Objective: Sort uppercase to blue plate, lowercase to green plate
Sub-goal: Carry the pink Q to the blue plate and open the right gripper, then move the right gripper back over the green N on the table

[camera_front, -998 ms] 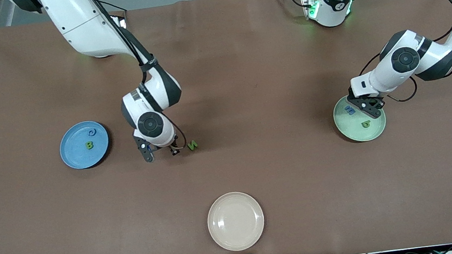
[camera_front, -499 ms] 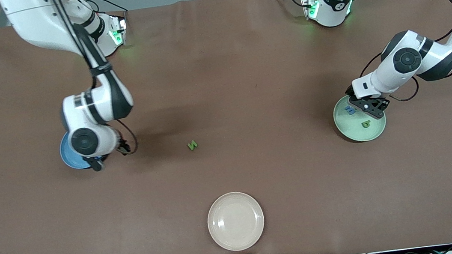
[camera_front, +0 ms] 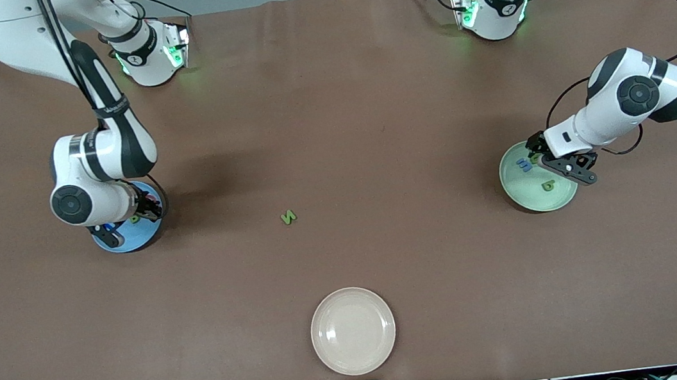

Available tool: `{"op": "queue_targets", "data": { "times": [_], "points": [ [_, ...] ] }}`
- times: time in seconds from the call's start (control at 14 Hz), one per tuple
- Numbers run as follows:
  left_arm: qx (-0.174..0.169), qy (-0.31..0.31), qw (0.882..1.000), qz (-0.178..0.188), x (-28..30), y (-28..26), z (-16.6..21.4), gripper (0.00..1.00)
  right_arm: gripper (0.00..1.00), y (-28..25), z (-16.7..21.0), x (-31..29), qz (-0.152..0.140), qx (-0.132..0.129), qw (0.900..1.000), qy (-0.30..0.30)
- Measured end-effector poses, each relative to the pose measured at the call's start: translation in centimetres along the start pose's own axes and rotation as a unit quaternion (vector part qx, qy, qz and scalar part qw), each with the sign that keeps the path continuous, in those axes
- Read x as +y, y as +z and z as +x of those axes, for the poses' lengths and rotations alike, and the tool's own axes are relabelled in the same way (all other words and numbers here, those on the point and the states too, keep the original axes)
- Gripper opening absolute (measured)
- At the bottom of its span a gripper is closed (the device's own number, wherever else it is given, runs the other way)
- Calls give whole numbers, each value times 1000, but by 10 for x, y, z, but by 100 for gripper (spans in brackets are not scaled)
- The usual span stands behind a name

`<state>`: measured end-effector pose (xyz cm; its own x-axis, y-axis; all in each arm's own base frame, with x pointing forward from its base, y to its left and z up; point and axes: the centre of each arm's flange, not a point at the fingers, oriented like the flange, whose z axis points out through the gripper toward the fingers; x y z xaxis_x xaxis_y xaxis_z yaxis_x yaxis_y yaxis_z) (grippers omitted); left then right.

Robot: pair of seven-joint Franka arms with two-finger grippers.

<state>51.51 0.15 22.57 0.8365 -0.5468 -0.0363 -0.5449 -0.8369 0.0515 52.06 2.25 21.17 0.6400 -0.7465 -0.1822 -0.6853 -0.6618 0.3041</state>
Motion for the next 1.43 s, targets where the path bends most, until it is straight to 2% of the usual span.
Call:
{"op": "queue_targets", "data": {
  "times": [0.14, 0.21, 0.43, 0.64, 0.78, 1.0, 1.21, 1.43],
  "points": [
    [5, 0, 1000, -2, 4, -5, 10, 100, 36, 2, 15, 14, 2, -7, 1000, 1],
    [9, -4, 1000, -3, 5, -9, 16, 100, 43, 4, 19, 19, 3, -9, 1000, 5],
    [14, -18, 1000, -8, -1, -13, 30, 100, 74, 3, 23, 24, 6, -12, 1000, 8],
    [5, -42, 999, -32, -1, -9, 48, 100, 100, -7, 11, 15, 13, -6, 1000, 1],
    [6, -55, 997, -53, 7, -17, 64, 100, 100, -16, -14, -4, 16, 5, 1000, 15],
    [-2, -67, 996, -65, 9, -30, 76, 100, 100, -33, -73, -54, 35, 35, 997, 55],
    [-6, -85, 993, -82, 14, -45, 79, 100, 100, -48, -126, -94, 87, 57, 992, 78],
    [-4, -104, 990, -91, 23, -61, 83, 100, 100, -52, -158, -119, 143, 60, 983, 94]
  ]
}}
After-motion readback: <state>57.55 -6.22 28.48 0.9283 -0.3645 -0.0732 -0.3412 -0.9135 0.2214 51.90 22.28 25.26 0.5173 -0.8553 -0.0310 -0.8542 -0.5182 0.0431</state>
